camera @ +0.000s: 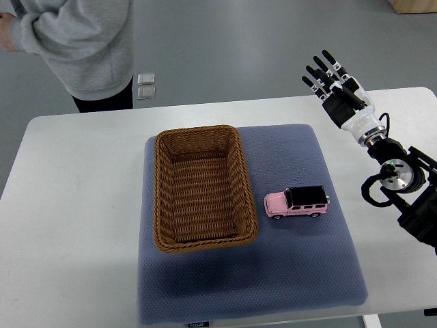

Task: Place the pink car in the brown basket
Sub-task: 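Lower the right hand down toward the pink toy car, then close the right hand's fingers around the pink car's body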

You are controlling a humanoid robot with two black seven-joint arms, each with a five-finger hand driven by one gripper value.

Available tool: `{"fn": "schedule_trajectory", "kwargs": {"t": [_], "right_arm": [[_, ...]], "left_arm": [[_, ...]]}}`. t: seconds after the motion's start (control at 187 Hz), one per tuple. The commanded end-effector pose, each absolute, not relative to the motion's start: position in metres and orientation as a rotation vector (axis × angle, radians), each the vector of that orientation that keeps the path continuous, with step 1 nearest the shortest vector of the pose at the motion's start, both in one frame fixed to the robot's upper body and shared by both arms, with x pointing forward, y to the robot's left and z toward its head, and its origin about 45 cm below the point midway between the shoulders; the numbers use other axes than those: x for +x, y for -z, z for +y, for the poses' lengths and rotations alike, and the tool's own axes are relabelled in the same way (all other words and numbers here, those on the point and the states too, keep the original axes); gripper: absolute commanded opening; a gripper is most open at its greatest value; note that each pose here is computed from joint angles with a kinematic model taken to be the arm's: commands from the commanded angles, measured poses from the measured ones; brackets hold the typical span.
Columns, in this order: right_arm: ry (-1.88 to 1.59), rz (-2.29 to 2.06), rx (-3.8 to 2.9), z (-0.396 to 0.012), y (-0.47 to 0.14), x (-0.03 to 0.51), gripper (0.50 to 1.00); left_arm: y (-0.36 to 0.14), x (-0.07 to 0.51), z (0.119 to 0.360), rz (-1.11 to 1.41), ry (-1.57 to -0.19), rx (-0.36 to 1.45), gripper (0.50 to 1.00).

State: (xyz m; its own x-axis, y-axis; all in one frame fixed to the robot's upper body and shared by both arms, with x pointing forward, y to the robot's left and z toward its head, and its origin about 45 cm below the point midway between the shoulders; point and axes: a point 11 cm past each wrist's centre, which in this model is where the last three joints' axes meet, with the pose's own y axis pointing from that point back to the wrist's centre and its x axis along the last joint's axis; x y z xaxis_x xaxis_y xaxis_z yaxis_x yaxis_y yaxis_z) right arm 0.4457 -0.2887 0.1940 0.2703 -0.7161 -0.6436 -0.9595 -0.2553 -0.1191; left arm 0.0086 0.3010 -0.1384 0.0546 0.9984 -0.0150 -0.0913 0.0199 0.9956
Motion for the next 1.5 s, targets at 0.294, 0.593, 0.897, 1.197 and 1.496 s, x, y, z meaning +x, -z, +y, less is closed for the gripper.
{"fn": "schedule_trajectory", "kwargs": {"t": [0.294, 0.593, 0.897, 1.197, 1.496], "right_arm": [[-0.483, 1.506, -2.316, -0.283, -0.202, 0.447, 0.915], [0.440, 1.213, -3.413, -0.292, -0.234, 0.422, 0.917], [0.917, 0.678, -3.778, -0.285, -0.235, 0.361, 0.917], [0.881, 0.697, -3.796, -0.282, -0.204, 0.351, 0.917], [0.909, 0.822, -3.798, -0.284, -0.173, 0.355, 0.909]], "left_arm": [[0.138, 0.010, 0.301, 1.112, -1.206, 1.150, 1.000], [0.138, 0.011, 0.296, 1.116, -1.187, 1.135, 1.000], [0.138, 0.013, 0.296, 1.113, -1.188, 1.134, 1.000], [0.138, 0.013, 0.295, 1.114, -1.186, 1.131, 1.000], [0.138, 0.013, 0.296, 1.113, -1.188, 1.134, 1.000]]}}
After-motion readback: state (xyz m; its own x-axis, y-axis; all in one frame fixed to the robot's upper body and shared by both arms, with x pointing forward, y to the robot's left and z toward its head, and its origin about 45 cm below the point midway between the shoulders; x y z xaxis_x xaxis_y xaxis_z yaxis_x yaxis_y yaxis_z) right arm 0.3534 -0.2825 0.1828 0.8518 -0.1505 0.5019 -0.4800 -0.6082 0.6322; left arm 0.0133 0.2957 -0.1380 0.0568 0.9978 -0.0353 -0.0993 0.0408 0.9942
